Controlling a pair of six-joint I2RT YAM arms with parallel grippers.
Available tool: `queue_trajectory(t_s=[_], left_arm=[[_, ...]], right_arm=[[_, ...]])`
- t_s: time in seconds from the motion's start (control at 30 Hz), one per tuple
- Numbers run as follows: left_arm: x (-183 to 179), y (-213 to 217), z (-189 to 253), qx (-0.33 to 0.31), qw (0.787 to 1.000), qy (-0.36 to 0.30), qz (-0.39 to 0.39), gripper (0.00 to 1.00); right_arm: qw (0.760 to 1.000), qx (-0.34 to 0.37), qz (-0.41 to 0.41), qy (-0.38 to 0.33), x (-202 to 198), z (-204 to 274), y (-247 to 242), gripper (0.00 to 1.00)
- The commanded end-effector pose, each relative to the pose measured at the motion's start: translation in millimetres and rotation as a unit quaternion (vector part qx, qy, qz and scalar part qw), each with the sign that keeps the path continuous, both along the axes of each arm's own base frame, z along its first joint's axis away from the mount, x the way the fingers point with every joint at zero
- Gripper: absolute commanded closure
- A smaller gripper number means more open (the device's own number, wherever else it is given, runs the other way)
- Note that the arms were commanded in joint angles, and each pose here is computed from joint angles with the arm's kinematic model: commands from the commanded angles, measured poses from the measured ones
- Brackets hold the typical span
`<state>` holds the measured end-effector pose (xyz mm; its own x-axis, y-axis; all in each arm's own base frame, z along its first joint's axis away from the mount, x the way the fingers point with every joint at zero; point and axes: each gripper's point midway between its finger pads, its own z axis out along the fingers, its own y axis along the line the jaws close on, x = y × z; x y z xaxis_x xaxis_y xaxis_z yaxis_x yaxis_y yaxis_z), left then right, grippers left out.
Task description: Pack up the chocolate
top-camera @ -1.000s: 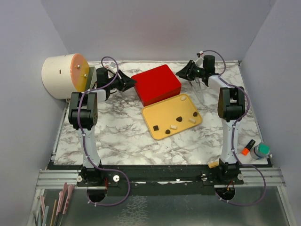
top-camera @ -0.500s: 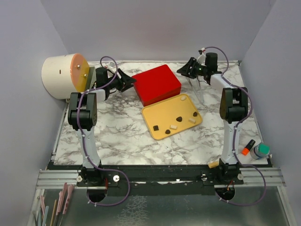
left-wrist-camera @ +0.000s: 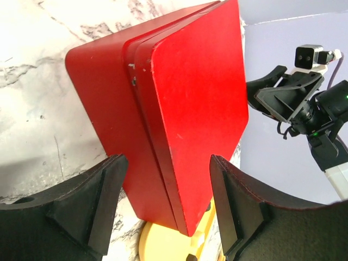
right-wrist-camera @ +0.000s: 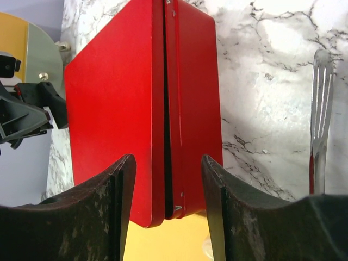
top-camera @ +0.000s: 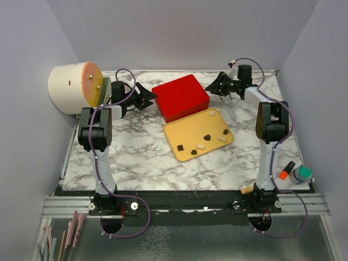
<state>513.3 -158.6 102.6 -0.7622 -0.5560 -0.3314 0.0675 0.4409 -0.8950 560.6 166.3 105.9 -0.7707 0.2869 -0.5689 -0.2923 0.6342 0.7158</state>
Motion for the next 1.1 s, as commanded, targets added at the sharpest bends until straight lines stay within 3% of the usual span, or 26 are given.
queue_trajectory(t_s=[0.0,0.7,0.8,1.07], left_arm=[[-1.5,2.5,-2.0,0.013,1.0,0.001,0.011,0.29],[1.0,-19.5,-35.6,0.021,0.999,0.032,0.006,0.28],[1.7,-21.1,-39.4,0.021,0.999,0.036,0.006,0.28],[10.4,-24.5,-39.2,0.017,0.999,0.037,0.006,0.28]], right_arm=[[1.0,0.004,0.021,-0.004,-12.0,12.0,1.2,0.43],[0.997,0.001,0.063,0.036,-24.7,-21.4,22.6,0.37],[0.997,-0.005,0.07,0.043,-26.0,-27.3,28.0,0.28],[0.995,-0.009,0.079,0.062,-33.3,-45.5,38.5,0.27]])
